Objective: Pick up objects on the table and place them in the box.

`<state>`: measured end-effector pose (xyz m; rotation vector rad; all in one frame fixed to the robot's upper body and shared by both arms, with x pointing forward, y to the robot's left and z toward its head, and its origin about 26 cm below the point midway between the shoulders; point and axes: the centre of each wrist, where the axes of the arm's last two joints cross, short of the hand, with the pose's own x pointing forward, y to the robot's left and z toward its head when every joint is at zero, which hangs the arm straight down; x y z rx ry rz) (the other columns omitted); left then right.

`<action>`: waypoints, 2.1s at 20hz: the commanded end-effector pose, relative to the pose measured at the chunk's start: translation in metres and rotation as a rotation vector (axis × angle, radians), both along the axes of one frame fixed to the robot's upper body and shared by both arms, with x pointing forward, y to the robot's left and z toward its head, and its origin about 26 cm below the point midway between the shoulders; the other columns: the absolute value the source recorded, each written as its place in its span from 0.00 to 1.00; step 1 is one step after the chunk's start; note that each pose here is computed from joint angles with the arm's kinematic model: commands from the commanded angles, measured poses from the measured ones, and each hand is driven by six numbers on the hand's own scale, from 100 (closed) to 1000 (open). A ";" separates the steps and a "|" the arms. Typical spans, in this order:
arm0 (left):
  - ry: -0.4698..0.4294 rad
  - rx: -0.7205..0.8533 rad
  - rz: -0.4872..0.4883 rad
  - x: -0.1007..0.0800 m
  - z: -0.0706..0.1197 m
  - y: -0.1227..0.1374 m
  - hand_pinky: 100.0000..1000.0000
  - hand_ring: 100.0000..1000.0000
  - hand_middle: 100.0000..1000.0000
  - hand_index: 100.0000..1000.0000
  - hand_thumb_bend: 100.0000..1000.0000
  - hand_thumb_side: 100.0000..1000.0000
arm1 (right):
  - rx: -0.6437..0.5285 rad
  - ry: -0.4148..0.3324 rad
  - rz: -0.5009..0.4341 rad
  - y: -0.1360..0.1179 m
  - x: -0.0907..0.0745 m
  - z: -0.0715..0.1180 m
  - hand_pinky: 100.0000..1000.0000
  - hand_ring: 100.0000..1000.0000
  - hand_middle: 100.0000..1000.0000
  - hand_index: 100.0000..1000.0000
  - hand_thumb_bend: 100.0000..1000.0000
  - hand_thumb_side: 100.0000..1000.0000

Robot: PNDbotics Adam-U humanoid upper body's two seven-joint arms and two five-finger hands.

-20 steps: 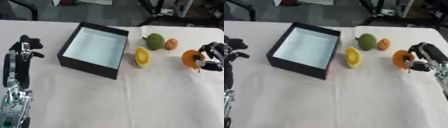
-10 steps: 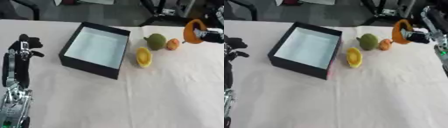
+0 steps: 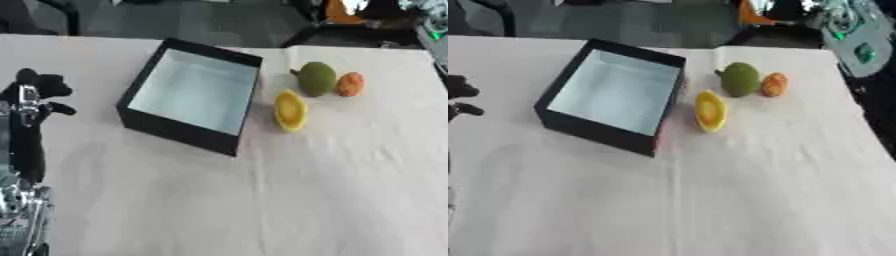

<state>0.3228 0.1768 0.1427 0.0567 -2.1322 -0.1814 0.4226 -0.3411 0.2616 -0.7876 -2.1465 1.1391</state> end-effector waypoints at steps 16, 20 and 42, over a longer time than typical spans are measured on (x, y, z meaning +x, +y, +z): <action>-0.182 -0.053 -0.086 -0.008 0.044 -0.019 0.39 0.56 0.47 0.59 0.00 0.81 | -0.311 0.262 0.305 0.071 0.028 -0.054 0.74 0.75 0.30 0.46 0.00 0.11; -0.183 -0.056 -0.083 -0.008 0.044 -0.018 0.40 0.56 0.47 0.59 0.00 0.81 | -0.387 0.248 0.315 0.071 0.027 -0.056 0.77 0.81 0.64 0.78 0.00 0.27; -0.140 -0.026 -0.021 -0.005 0.034 -0.005 0.40 0.57 0.47 0.59 0.00 0.81 | -0.249 0.356 -0.287 -0.085 -0.010 -0.057 0.81 0.87 0.82 0.92 0.00 0.39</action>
